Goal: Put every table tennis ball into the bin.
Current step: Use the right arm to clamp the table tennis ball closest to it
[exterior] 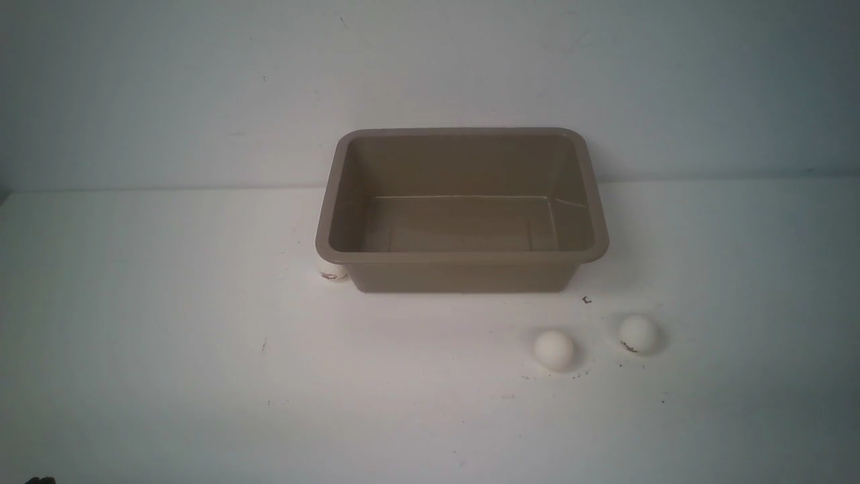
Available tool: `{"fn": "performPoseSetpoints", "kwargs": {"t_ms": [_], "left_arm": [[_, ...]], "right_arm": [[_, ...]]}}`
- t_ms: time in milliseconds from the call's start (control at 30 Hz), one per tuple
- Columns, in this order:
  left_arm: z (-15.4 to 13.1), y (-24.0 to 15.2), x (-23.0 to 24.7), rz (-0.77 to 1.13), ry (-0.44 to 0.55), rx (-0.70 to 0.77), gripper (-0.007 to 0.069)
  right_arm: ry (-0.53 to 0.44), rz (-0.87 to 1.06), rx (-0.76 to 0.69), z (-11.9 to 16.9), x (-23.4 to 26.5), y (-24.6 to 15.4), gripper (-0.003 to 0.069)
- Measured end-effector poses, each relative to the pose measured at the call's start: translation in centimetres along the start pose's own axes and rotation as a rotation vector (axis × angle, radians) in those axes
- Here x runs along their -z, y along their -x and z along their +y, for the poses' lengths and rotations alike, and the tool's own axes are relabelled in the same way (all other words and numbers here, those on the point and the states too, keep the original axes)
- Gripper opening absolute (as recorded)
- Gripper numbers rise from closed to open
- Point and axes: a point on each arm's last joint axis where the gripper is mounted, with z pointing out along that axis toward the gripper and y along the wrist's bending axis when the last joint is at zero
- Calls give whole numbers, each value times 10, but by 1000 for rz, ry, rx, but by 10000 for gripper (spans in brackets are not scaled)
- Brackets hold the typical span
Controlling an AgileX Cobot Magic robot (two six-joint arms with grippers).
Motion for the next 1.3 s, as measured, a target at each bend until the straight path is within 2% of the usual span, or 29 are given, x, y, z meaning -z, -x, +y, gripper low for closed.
{"fn": "performPoseSetpoints", "kwargs": {"t_ms": [167,267,400,500,700,767,800,833,1000,1067,1133,1167,1200,1267,1300], "left_arm": [[1,0,0,2,13,-68,-4],[0,0,0,-1,-4,-2,-4],[-6,2,0,-23,-71,194,-4],[-12,9,1,-71,-157,470,-4],[-19,19,4,-113,-288,830,-4],[-19,22,5,-132,-312,905,-4],[-18,25,5,-150,-331,1015,-4],[-18,26,6,-158,-342,1063,-4],[-14,32,7,-209,-374,1307,-4],[-12,33,7,-228,-369,1345,-4],[-11,34,7,-245,-363,1320,-4],[-11,34,7,-247,-360,1303,-4],[-11,36,8,-267,-352,1210,-4],[-13,42,11,-291,-356,1107,-4],[-14,51,16,-323,-369,1011,-4]], "right_arm": [[6,-4,-1,1,0,0,-16],[6,-4,-1,1,0,0,-16],[7,-5,-1,1,0,0,-16],[15,-13,-2,1,0,1,-16],[6,-5,-8,1,0,0,-16],[6,-4,-16,1,0,0,-16],[12,-5,-16,1,0,0,-16],[18,-3,-10,2,0,0,-16],[103,62,130,11,-1,-3,-16],[150,87,196,23,-5,7,-16],[212,105,276,45,-14,28,-16],[216,97,263,47,-14,31,-16],[255,139,343,63,-24,47,-16],[280,178,377,73,-31,57,-16],[324,234,416,86,-40,68,-16]]}}
